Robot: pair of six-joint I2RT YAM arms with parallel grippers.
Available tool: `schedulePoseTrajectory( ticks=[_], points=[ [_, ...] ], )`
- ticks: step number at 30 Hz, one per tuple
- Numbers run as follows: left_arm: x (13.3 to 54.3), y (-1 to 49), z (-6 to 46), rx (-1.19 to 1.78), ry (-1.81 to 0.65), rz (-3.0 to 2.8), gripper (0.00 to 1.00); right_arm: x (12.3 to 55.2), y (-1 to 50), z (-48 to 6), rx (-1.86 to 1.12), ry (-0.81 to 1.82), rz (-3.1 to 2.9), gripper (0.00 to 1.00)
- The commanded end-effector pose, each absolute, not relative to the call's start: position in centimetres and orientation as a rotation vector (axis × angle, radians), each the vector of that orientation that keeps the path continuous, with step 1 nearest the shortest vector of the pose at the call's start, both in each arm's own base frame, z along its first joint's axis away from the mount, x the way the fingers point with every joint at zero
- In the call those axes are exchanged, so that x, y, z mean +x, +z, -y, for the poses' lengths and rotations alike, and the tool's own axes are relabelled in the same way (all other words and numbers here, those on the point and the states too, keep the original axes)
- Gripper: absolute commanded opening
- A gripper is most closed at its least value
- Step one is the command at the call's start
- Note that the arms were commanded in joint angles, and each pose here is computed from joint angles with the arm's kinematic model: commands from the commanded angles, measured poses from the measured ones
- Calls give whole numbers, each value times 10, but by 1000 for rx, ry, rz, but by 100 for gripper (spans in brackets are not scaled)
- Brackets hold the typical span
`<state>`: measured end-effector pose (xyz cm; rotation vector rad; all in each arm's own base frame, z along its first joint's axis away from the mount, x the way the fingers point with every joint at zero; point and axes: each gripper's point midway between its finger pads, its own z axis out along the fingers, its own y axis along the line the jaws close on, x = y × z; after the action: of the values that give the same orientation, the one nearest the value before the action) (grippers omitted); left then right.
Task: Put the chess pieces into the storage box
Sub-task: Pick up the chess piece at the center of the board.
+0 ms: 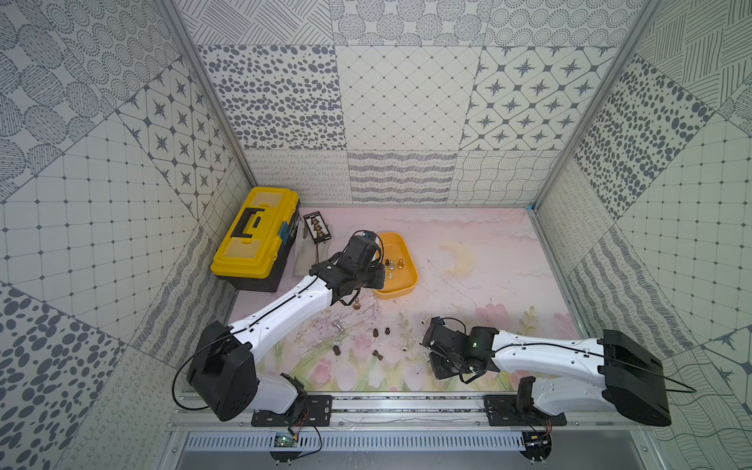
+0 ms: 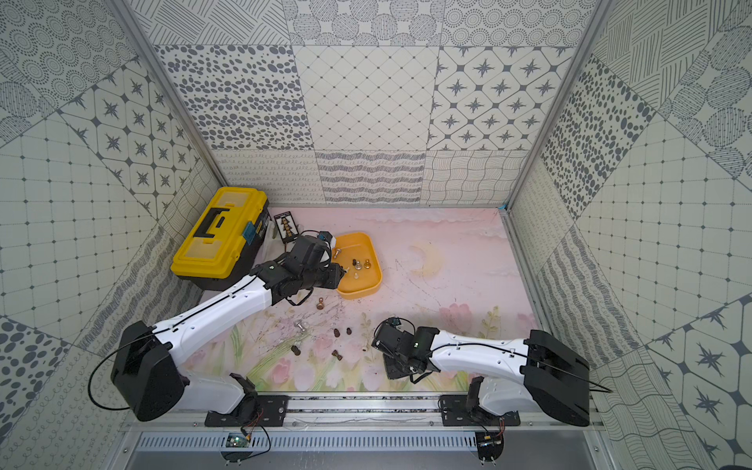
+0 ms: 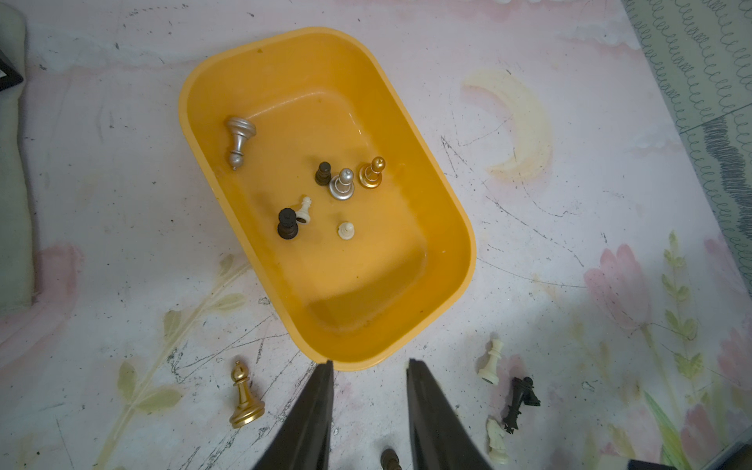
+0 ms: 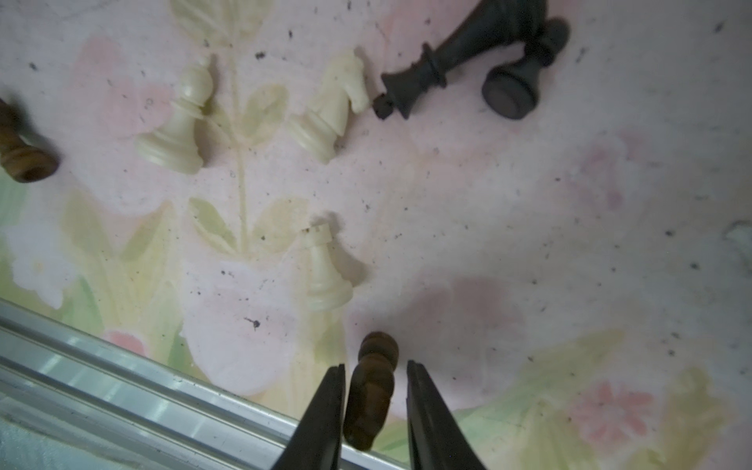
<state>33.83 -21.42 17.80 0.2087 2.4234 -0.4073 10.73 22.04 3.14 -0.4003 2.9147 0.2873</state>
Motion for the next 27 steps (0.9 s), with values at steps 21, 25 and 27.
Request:
schedulePoseTrajectory(
  ticks=[21,25,27],
  points=[
    [350,185,222,255,-392,-2379,36,128,100,-216,-366,373,-2769,2],
    [346,190,217,254,-387,-2365,36,148,126,-208,-328,430,-2764,1],
    [344,195,215,253,-386,-2350,36,163,138,-208,-313,461,-2744,1]
  ],
)
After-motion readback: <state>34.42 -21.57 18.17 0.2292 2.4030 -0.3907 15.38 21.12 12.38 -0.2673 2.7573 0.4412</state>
